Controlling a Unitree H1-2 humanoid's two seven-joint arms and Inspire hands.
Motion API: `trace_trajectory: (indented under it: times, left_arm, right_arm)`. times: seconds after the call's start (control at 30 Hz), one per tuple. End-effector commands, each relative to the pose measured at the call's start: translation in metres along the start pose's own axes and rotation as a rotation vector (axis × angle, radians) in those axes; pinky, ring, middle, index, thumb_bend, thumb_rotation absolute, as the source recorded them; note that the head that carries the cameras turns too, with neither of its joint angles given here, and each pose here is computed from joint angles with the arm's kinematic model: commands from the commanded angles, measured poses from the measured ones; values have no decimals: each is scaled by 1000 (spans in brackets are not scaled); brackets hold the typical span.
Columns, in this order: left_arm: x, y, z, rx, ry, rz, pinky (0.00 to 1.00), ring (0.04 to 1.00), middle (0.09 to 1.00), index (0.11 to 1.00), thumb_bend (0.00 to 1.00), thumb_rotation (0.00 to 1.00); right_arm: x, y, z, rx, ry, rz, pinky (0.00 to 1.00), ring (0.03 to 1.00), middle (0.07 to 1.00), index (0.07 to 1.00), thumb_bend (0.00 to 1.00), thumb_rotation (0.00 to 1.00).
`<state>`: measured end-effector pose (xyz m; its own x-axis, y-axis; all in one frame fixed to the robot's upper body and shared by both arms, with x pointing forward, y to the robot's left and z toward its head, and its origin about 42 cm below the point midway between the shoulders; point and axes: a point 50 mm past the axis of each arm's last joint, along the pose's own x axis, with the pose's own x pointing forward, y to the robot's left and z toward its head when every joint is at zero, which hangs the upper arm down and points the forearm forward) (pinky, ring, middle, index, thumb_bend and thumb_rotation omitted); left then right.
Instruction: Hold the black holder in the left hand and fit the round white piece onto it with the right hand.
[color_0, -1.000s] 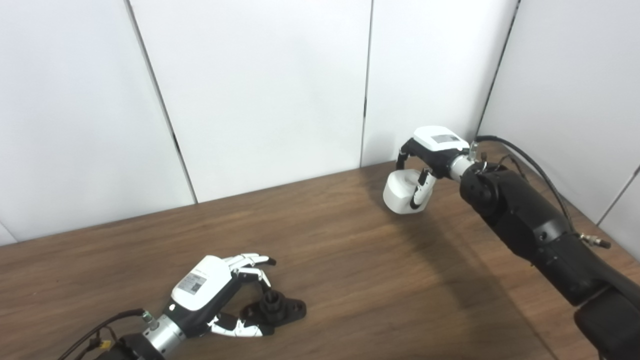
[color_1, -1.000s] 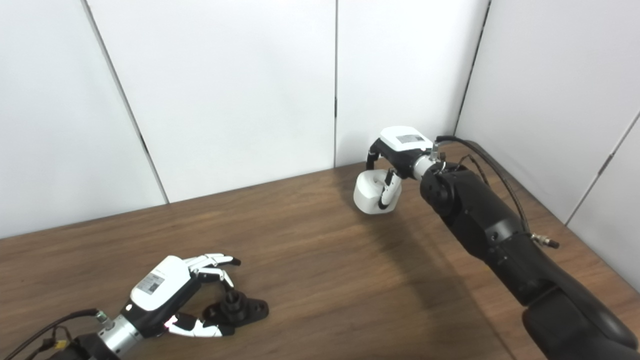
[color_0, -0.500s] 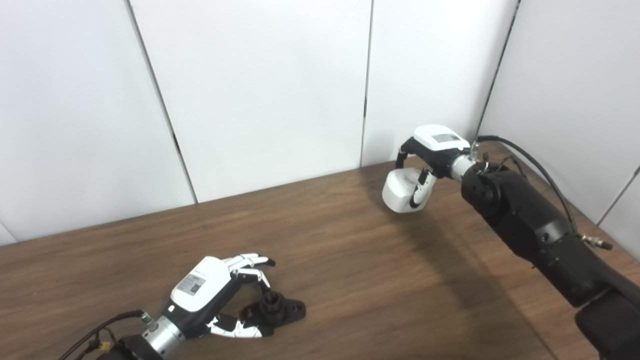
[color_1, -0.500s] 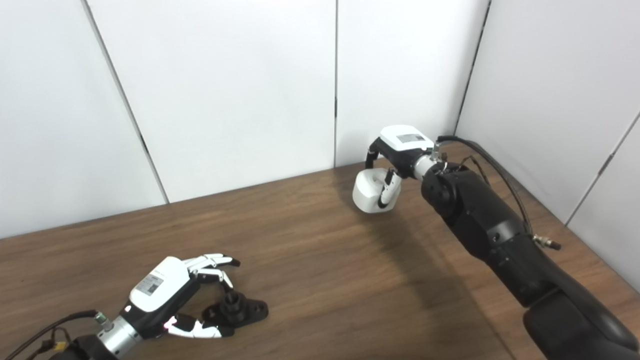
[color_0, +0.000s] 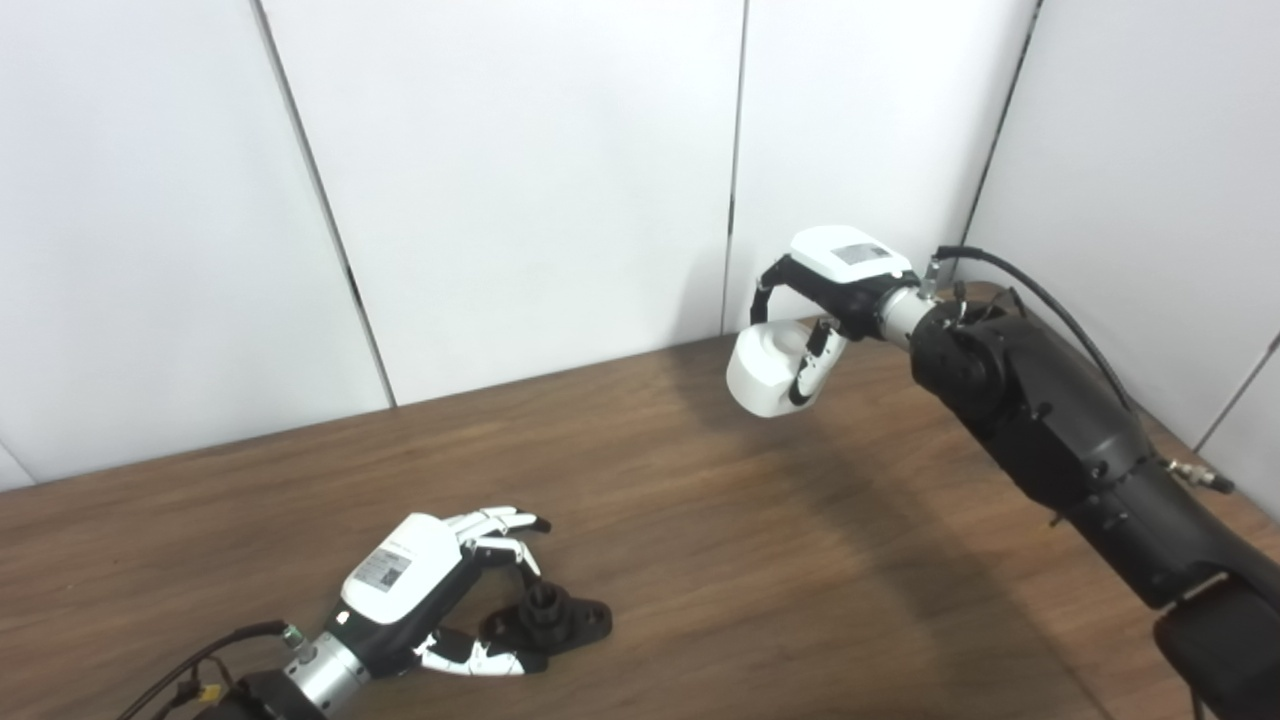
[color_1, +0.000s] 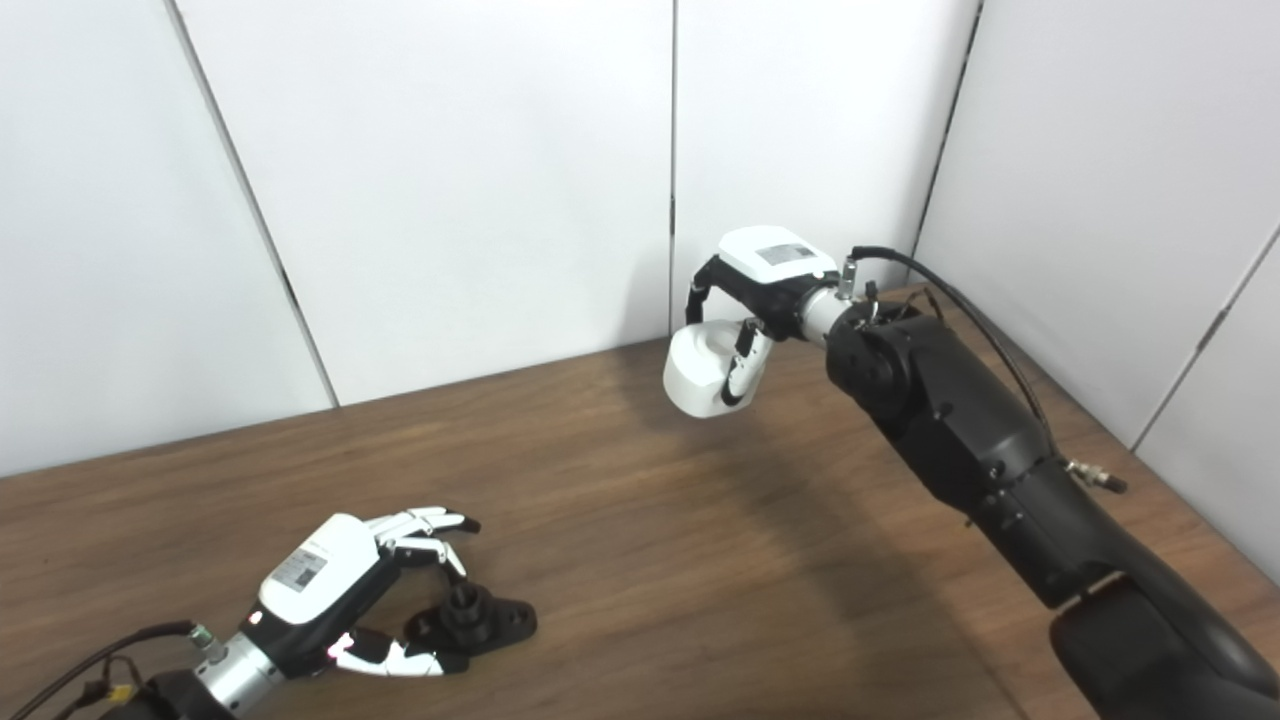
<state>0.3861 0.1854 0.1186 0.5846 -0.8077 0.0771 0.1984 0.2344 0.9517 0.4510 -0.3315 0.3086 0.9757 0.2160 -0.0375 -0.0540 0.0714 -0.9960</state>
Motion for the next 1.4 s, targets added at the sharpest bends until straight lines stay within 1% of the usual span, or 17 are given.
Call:
trace_trajectory:
  times: [0.0, 0.17, 0.33, 0.43, 0.57, 0.7, 0.9, 1.03, 1.37]
  left_arm:
    - [-54, -57, -11, 70, 93, -401, 749, 855, 834, 488, 520, 80]
    - [-49, -55, -8, 69, 96, -393, 746, 849, 830, 488, 521, 80]
    - [-42, -54, -4, 67, 101, -395, 767, 855, 832, 488, 521, 80]
    - [-40, -54, -3, 68, 107, -393, 756, 852, 830, 488, 520, 80]
    - [-36, -54, -1, 62, 113, -379, 732, 851, 824, 487, 520, 80]
    - [-31, -54, 1, 61, 122, -389, 744, 858, 831, 488, 521, 79]
    - [-22, -53, 5, 60, 129, -378, 723, 848, 823, 489, 520, 80]
    - [-17, -53, 7, 60, 124, -366, 698, 843, 817, 488, 520, 79]
    - [-9, -54, 10, 71, 131, -356, 693, 842, 815, 487, 521, 77]
  right_arm:
    - [-2, -65, 11, -44, -65, -134, 754, 821, 753, 482, 525, 136]
    - [-6, -67, 26, -35, -126, -118, 759, 825, 754, 482, 525, 136]
    - [-12, -69, 39, -26, -175, -102, 776, 833, 759, 482, 525, 137]
    - [-15, -69, 43, -28, -204, -91, 776, 828, 758, 481, 525, 136]
    - [-17, -68, 52, -42, -258, -82, 749, 813, 755, 481, 525, 137]
    - [-19, -68, 64, -49, -306, -66, 742, 809, 754, 480, 525, 138]
    - [-21, -69, 78, -62, -397, -52, 713, 808, 755, 479, 525, 142]
    - [-29, -70, 93, -47, -449, -50, 734, 812, 758, 480, 525, 139]
    - [-35, -65, 118, -48, -528, -35, 704, 809, 758, 479, 524, 140]
